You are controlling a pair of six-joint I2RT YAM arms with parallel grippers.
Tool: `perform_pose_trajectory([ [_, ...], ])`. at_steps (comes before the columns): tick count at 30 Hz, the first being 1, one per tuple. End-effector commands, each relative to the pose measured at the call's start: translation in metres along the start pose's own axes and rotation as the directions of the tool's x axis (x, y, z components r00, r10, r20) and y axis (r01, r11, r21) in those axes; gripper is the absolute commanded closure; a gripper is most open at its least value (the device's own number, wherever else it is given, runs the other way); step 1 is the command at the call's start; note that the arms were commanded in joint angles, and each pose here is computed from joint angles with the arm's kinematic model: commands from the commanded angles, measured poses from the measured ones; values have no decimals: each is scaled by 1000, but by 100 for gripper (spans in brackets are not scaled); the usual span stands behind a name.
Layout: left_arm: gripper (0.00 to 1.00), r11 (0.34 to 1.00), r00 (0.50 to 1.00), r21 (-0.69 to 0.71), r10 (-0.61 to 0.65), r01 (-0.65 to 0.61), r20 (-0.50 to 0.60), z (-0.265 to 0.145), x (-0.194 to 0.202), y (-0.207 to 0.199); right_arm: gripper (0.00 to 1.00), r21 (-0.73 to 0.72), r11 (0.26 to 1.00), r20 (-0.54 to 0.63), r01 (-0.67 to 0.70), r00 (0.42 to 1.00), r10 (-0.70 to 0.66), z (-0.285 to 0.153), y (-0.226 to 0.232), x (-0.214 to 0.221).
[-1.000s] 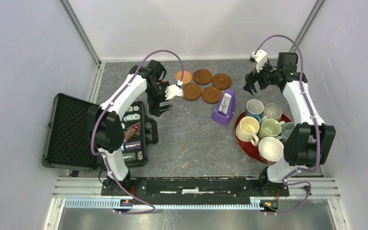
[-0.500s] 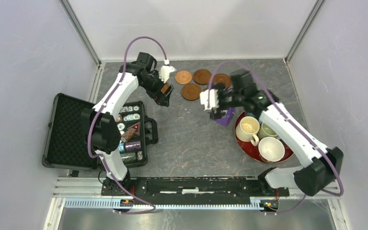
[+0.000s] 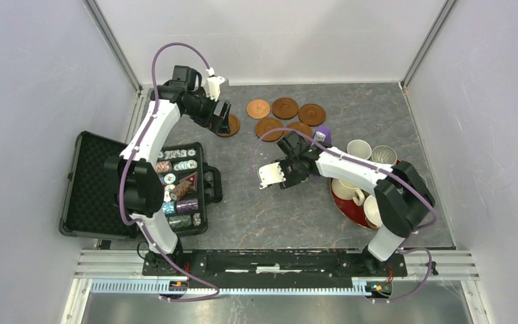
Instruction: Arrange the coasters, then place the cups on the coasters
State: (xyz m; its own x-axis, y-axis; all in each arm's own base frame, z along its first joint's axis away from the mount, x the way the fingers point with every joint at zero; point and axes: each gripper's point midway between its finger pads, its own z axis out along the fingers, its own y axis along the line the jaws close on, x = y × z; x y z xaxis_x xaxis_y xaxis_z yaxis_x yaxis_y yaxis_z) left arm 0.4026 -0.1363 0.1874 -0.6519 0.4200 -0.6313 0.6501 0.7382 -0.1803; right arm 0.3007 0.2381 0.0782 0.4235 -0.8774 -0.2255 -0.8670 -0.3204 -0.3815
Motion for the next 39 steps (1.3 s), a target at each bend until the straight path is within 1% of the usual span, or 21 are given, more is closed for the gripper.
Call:
perform_pose_trajectory([
  [1,0,1000,995,-8,-1,1,98,-20,-23,-10,46,53,998,-185,22,983,-12,15,-7,37],
  [4,0,1000,995,-14,4,-3,98,-19,-24,-8,46,51,999,-238,6,971,6,22,-4,56],
  [8,0,1000,996,-19,4,-2,94,-17,-24,-5,46,88,995,-306,-47,949,72,20,-13,89],
  [16,0,1000,997,-16,-11,12,77,-7,-23,1,46,151,973,-387,-176,895,222,13,-36,156],
  [20,0,1000,998,-25,-16,18,65,0,-21,6,46,197,950,-405,-241,863,303,10,-50,192],
  [28,0,998,998,-30,-53,54,37,19,-21,18,42,343,869,-396,-357,784,478,5,-95,264],
  [33,0,996,995,-45,-79,82,55,34,-37,33,42,429,806,-379,-408,729,570,3,-121,301],
  [37,0,990,991,-83,-106,113,79,56,-55,56,40,508,738,-314,-444,702,639,-3,-143,310],
  [39,0,987,989,-108,-110,120,95,66,-67,66,36,542,688,-242,-483,694,678,-8,-158,304],
])
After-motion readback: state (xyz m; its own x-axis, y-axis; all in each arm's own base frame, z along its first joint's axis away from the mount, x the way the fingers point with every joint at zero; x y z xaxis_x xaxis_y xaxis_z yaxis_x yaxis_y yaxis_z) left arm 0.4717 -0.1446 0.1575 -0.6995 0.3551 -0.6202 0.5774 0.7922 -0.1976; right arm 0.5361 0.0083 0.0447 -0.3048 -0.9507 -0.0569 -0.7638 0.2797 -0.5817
